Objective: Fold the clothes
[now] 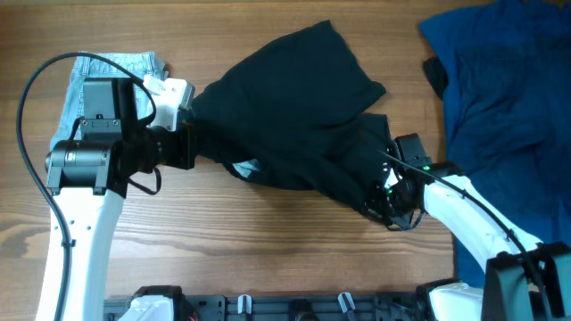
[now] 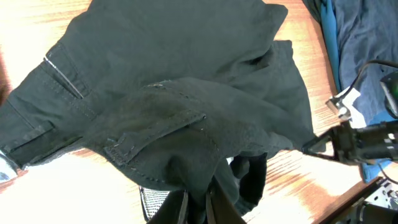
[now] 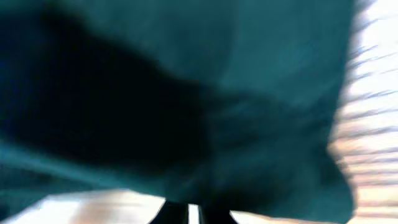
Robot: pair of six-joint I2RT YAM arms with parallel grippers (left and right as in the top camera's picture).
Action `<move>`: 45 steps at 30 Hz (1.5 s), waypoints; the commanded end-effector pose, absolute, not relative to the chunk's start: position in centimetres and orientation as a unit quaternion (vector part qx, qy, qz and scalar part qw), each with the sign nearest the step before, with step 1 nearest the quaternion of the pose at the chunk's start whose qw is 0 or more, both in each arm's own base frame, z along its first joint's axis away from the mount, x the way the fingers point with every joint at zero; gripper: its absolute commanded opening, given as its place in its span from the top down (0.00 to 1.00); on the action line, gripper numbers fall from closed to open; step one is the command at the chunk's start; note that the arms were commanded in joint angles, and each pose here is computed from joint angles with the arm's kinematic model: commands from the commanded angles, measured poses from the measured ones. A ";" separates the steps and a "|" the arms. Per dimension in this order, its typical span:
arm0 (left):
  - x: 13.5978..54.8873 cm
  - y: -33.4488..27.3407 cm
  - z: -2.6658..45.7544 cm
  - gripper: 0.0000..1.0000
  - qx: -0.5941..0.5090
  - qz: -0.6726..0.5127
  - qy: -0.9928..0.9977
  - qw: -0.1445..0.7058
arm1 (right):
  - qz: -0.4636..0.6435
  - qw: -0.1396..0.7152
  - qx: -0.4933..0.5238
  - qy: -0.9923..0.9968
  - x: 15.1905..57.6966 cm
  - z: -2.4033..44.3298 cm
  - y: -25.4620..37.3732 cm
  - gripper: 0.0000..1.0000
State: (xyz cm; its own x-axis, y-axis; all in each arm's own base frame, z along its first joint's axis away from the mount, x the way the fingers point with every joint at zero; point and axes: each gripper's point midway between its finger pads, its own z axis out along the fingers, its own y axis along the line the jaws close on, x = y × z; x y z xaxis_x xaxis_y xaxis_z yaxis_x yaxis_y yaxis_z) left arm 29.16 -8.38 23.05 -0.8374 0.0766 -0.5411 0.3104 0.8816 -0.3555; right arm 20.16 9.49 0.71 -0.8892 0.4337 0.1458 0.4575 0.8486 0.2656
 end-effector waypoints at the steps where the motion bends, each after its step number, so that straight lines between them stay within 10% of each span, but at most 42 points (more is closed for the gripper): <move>1: 29.2 -8.4 23.2 0.92 0.109 -0.220 0.931 0.270 | -0.090 -0.038 -0.307 -0.947 23.5 0.0 5.8 0.96; 13: 29.3 -8.4 23.3 0.91 0.110 -0.220 0.930 0.274 | -0.213 -0.145 -0.256 -0.932 30.1 2.5 6.3 0.83; 26: 29.1 -8.4 23.2 0.88 0.109 -0.221 0.931 0.268 | -0.277 -0.097 -0.145 -0.945 24.6 7.8 9.1 0.69; 31: 29.2 -8.4 23.2 0.86 0.109 -0.220 0.931 0.270 | -0.228 -0.034 -0.172 -0.958 20.7 6.2 7.8 0.44; 41: 29.2 -8.4 23.2 0.86 0.110 -0.220 0.930 0.272 | -0.229 0.030 -0.214 -0.949 21.8 -0.9 8.3 0.47; 45: 29.2 -8.4 23.2 0.85 0.110 -0.220 0.930 0.272 | -0.265 0.034 -0.163 -0.950 22.0 -1.4 9.5 0.80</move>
State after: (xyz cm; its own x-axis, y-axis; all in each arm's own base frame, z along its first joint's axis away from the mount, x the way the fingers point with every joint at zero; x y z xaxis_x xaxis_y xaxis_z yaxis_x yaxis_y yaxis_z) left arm 29.30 -8.38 23.13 -0.8335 0.0766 -0.5472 0.3130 0.8816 -0.3533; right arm 23.21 8.92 -0.06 -0.9243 0.3621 0.1209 0.3736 0.7932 0.4809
